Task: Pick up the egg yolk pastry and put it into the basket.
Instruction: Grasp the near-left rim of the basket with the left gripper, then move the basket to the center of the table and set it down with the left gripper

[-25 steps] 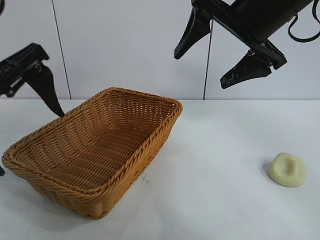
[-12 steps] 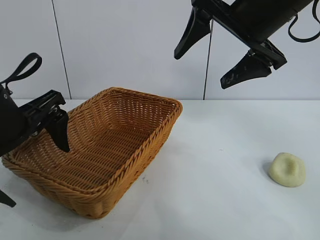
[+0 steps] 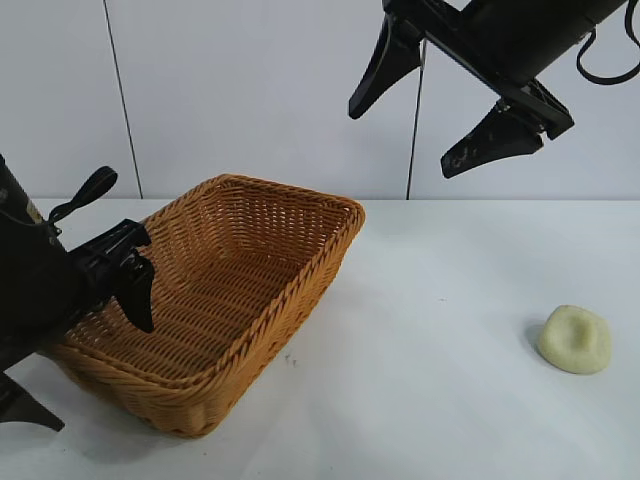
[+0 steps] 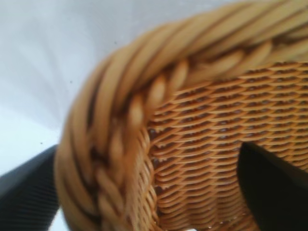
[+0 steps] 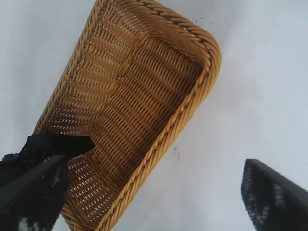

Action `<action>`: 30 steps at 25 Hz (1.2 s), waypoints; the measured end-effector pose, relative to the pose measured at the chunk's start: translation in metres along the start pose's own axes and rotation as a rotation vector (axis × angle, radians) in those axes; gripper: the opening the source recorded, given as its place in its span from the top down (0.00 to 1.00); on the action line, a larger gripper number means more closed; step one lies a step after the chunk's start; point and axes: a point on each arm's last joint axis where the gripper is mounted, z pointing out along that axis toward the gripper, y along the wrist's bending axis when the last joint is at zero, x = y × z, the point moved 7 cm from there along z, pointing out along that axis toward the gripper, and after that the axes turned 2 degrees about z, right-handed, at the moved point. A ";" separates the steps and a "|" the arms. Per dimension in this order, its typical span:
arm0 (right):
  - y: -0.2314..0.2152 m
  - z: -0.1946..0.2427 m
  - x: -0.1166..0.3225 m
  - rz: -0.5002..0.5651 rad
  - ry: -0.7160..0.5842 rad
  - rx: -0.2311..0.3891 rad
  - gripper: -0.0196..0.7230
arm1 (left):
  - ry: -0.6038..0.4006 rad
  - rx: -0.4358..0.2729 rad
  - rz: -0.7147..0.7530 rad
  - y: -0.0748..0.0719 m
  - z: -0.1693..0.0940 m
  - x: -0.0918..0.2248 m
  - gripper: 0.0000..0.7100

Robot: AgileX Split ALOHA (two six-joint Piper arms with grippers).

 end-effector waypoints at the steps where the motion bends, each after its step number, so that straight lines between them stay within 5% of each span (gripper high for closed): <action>1: 0.000 0.000 0.000 0.000 0.001 0.000 0.04 | -0.001 0.006 -0.004 -0.001 -0.001 0.000 0.87; 8: 0.000 0.000 0.000 0.000 0.001 0.000 0.04 | -0.044 0.045 0.170 -0.012 -0.033 -0.033 0.87; 16: 0.000 0.000 0.000 0.000 0.002 0.000 0.04 | 0.012 0.031 0.584 -0.058 -0.065 -0.064 0.88; 26: 0.000 0.000 0.002 0.000 0.014 -0.002 0.04 | 0.197 -0.069 0.888 -0.098 -0.030 -0.071 0.88; 30: 0.001 0.000 0.003 0.000 0.020 -0.003 0.04 | 0.241 -0.068 0.883 -0.098 -0.008 -0.068 0.88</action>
